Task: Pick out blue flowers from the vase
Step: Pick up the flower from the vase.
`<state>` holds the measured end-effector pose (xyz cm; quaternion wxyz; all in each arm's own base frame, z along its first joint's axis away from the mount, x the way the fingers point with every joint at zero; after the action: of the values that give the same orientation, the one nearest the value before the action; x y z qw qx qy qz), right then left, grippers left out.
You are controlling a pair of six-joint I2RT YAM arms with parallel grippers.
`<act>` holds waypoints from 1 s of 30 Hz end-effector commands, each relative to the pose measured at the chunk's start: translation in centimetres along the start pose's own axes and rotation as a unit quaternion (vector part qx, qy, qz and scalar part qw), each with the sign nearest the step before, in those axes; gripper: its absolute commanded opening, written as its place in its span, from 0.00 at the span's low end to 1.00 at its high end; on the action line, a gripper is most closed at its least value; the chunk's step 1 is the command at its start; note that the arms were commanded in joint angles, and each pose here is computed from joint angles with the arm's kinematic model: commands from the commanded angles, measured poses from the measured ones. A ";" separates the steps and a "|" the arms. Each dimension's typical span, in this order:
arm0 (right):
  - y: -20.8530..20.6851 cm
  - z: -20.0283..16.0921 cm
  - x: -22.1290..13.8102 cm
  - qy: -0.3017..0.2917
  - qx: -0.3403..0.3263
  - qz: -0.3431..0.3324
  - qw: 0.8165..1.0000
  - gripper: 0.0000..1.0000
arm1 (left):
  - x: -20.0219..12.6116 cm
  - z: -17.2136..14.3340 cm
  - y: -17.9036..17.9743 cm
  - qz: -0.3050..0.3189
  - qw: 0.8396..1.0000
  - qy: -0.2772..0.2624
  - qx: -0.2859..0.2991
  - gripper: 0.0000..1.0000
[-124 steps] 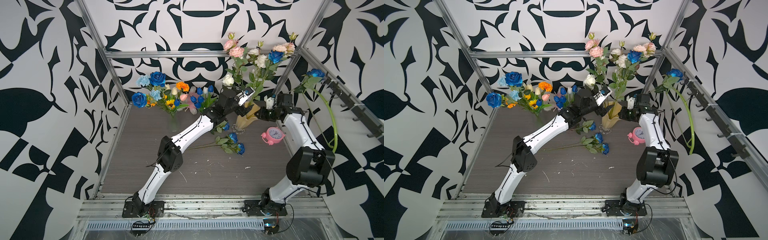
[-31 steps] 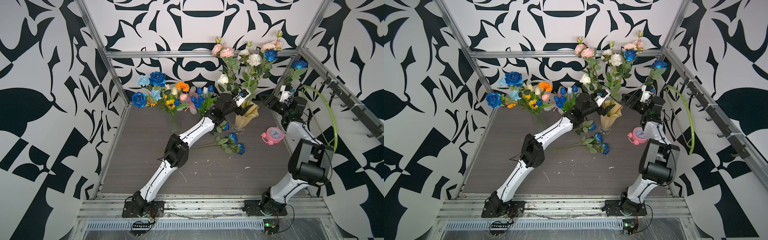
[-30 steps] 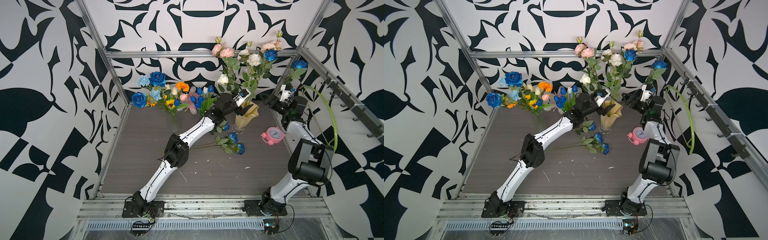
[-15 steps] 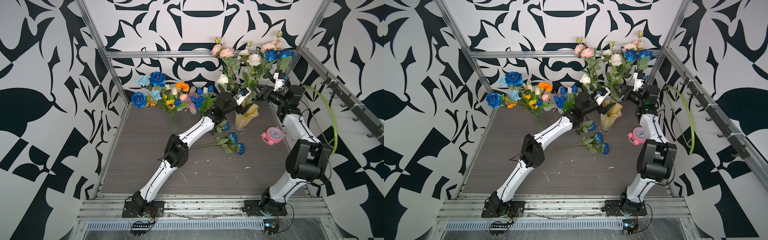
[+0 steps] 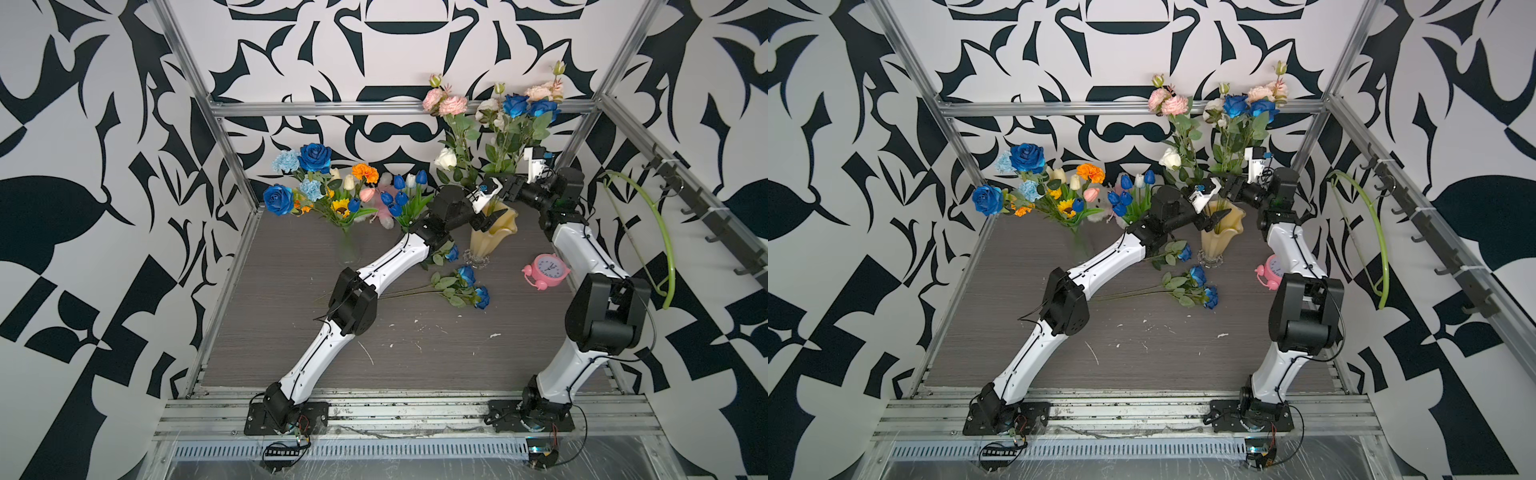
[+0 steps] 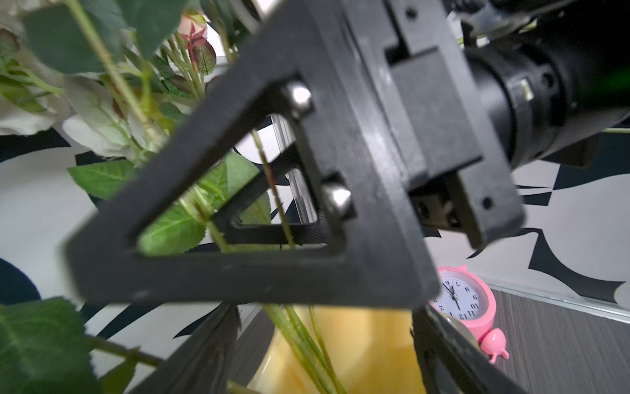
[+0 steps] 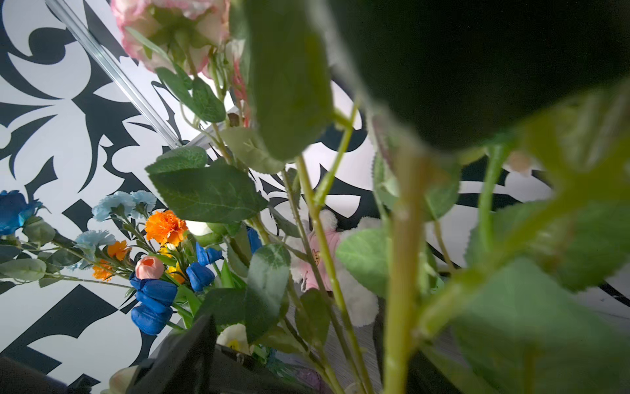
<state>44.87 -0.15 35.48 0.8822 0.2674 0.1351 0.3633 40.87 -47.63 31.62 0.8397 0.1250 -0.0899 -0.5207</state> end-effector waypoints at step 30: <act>8.8 0.5 -7.7 -0.139 -0.079 -0.207 0.965 0.71 | -2.1 3.6 0.4 0.019 0.999 -0.029 0.015 0.23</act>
<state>36.49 0.53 39.71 0.9432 0.2185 0.0963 0.2308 40.31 -47.01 32.28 0.8425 0.1116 -0.1007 -0.5173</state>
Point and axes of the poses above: each gripper's point midway between its finger pads, its own x axis out along the fingers, its own y axis along the line the jaws close on, z = x × y, the point moved 10 cm from there along -x, back along the fingers, and after that the axes turned 6 degrees about x, right-handed, at the moved point
